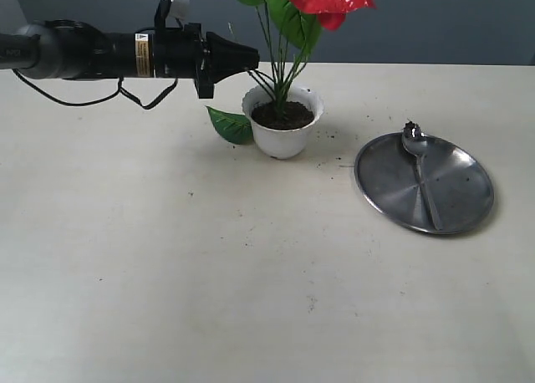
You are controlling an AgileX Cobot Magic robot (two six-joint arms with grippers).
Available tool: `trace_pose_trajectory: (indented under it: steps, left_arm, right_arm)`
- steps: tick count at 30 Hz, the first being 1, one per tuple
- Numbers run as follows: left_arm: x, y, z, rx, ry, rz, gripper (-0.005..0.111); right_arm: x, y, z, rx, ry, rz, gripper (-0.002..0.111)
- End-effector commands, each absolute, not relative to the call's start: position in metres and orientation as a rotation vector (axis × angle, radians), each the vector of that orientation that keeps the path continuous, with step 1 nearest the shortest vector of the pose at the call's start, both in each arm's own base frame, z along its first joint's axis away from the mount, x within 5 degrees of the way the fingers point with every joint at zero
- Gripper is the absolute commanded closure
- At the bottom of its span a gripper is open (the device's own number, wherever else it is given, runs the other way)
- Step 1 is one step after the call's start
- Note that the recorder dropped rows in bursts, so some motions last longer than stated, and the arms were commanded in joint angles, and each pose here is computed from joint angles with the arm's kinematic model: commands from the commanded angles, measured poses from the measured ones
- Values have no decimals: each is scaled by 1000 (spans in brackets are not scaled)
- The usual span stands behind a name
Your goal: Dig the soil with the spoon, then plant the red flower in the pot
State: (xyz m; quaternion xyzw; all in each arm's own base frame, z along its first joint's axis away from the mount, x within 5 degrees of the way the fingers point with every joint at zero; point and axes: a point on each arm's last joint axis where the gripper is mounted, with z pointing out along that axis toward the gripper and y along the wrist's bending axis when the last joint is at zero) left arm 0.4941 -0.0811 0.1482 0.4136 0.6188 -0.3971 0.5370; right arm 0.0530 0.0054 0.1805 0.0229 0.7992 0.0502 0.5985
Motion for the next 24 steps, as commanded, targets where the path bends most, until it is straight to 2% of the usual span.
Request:
trace_pose_trajectory:
  steps: [1, 4, 11, 16, 24]
  left_arm:
    - [492, -86, 150, 994, 1492, -957, 80]
    - [492, -86, 150, 992, 1494, -958, 72]
    - [492, -86, 151, 989, 1496, -962, 72]
    - [491, -87, 161, 991, 1493, -964, 59]
    - [487, -102, 161, 1022, 1482, -982, 59]
  right_arm:
    - [53, 5, 181, 54, 1841, 110, 108]
    - [53, 5, 181, 54, 1841, 110, 108]
    - [53, 5, 181, 54, 1841, 110, 108]
    - [53, 5, 181, 54, 1841, 110, 108]
    - [53, 5, 181, 54, 1841, 110, 108]
